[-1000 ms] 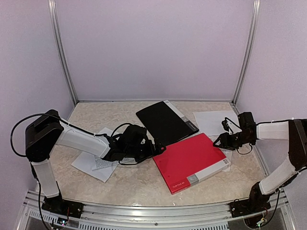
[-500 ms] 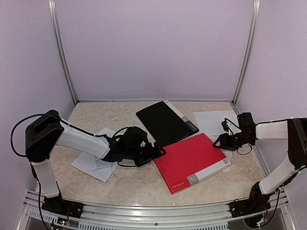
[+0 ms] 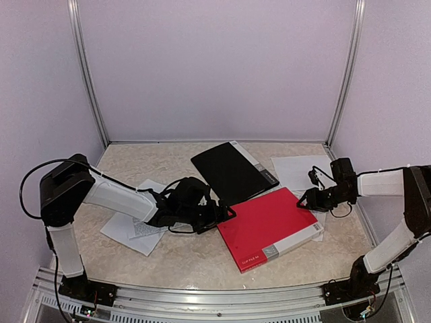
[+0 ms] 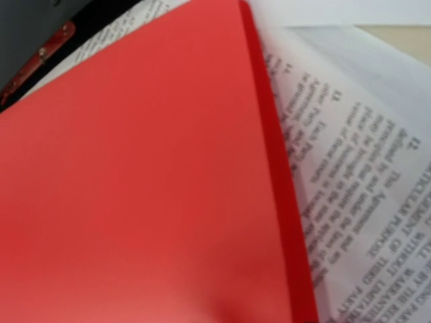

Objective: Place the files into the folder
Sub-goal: Pick up the folder from the center of the board.

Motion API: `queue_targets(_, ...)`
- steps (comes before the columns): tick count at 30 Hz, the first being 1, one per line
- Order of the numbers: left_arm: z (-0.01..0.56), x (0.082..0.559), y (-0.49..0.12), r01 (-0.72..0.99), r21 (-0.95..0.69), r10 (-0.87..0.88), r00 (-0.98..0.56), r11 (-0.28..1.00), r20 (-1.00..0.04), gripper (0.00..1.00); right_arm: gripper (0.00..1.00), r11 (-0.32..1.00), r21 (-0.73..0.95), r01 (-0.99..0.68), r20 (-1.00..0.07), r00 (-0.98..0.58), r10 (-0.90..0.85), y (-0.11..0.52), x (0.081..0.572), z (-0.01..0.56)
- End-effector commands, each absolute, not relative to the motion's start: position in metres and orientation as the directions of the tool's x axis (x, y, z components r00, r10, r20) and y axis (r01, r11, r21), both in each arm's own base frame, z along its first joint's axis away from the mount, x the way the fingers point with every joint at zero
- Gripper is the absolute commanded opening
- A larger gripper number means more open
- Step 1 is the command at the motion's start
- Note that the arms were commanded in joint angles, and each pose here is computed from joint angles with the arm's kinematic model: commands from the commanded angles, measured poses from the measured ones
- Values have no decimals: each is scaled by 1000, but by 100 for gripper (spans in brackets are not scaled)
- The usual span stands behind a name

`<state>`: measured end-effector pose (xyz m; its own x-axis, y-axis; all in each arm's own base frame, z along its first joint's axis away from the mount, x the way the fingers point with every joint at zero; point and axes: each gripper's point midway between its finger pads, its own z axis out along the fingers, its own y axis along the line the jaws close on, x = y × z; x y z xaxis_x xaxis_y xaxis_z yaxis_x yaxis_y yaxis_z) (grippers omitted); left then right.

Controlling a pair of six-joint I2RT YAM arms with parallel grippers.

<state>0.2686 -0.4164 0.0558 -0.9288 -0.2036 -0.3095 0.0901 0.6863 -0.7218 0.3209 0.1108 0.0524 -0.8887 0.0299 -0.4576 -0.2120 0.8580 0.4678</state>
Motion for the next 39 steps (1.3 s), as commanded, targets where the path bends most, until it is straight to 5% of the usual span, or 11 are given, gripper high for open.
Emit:
queue_targets(1,59,275,-424,94,-759,-209,-933,644,-294,87,52,848,475,-237,-451,-892,4,121,314,49)
queue_targets(24,108,291,-403,215,-778,-273,-854,590,-443,54,43,784,535,-315,-504,-864,-3,151,296,78)
queue_targets(39,118,293,-404,362,-712,-191,-801,602,-568,15,44,803,503,-319,-506,-862,-26,149,297,79)
